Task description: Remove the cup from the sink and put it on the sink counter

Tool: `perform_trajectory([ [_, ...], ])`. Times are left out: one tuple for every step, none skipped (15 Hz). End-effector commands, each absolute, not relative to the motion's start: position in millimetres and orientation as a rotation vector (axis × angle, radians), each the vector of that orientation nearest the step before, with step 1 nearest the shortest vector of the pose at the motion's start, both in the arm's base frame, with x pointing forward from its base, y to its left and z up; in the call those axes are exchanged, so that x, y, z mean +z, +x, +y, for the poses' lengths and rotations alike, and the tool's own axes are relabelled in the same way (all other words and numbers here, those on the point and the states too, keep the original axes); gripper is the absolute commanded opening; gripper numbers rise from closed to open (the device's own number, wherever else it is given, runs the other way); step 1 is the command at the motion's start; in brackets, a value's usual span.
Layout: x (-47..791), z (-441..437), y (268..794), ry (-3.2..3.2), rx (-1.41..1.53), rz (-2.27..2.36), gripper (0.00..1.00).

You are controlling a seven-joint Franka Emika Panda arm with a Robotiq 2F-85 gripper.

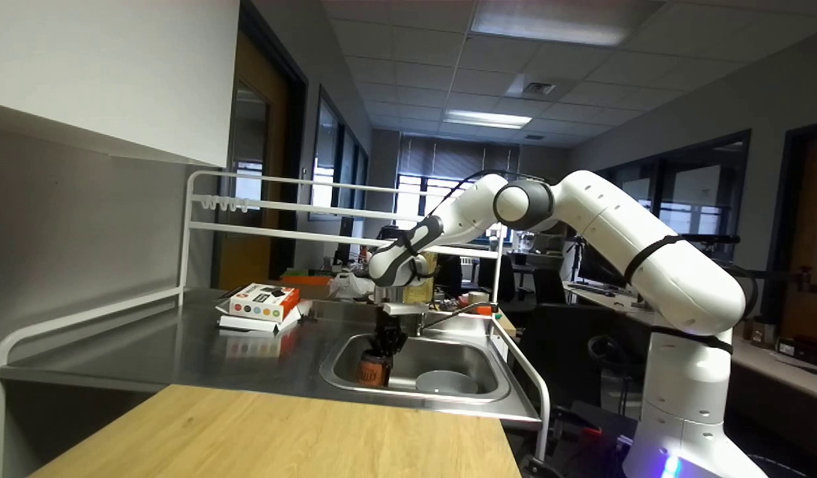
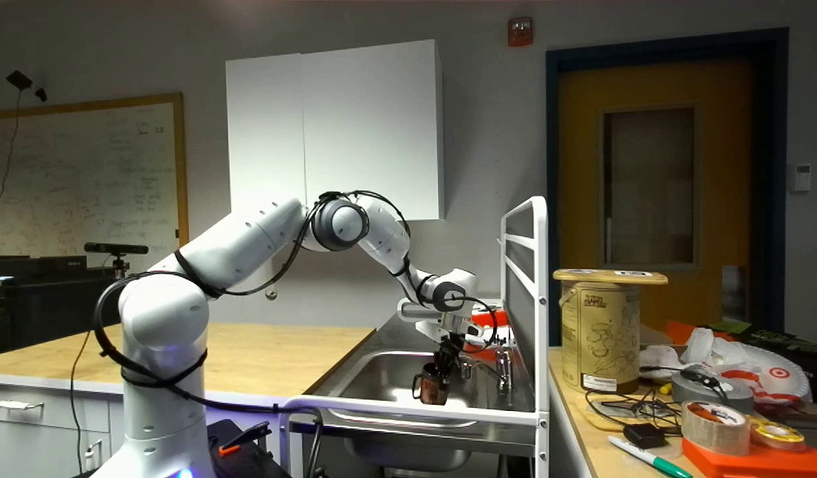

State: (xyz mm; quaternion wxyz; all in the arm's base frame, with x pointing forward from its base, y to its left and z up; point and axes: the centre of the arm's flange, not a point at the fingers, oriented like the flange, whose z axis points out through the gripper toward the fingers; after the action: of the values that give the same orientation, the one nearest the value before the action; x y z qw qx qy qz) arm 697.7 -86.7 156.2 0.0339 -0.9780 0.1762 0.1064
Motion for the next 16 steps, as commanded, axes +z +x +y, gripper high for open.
perform_trajectory([
  [203, -86, 655, -3.018, 0.333, 0.599, 0.07],
  [208, -89, 648, -3.018, 0.336, 0.609, 0.07],
  [215, -90, 642, -3.024, 0.333, 0.622, 0.07],
  [221, -92, 637, -3.024, 0.326, 0.626, 0.07],
  [228, -93, 634, -3.026, 0.309, 0.635, 0.07],
  [236, -92, 631, -3.027, 0.285, 0.644, 0.07],
  [242, -90, 629, -3.029, 0.264, 0.652, 0.07],
  [251, -85, 628, -3.034, 0.230, 0.649, 0.07],
  [259, -80, 628, -3.041, 0.199, 0.647, 0.07],
  [268, -73, 628, -3.045, 0.163, 0.639, 0.07],
  [279, -63, 630, -3.051, 0.120, 0.622, 0.07],
  [288, -55, 632, -3.058, 0.085, 0.606, 0.07],
  [299, -44, 636, -3.065, 0.048, 0.588, 0.07],
  [309, -33, 641, -3.073, 0.011, 0.572, 0.07],
  [319, -22, 645, -3.077, -0.022, 0.554, 0.07],
  [329, -11, 651, -3.087, -0.053, 0.539, 0.07],
])
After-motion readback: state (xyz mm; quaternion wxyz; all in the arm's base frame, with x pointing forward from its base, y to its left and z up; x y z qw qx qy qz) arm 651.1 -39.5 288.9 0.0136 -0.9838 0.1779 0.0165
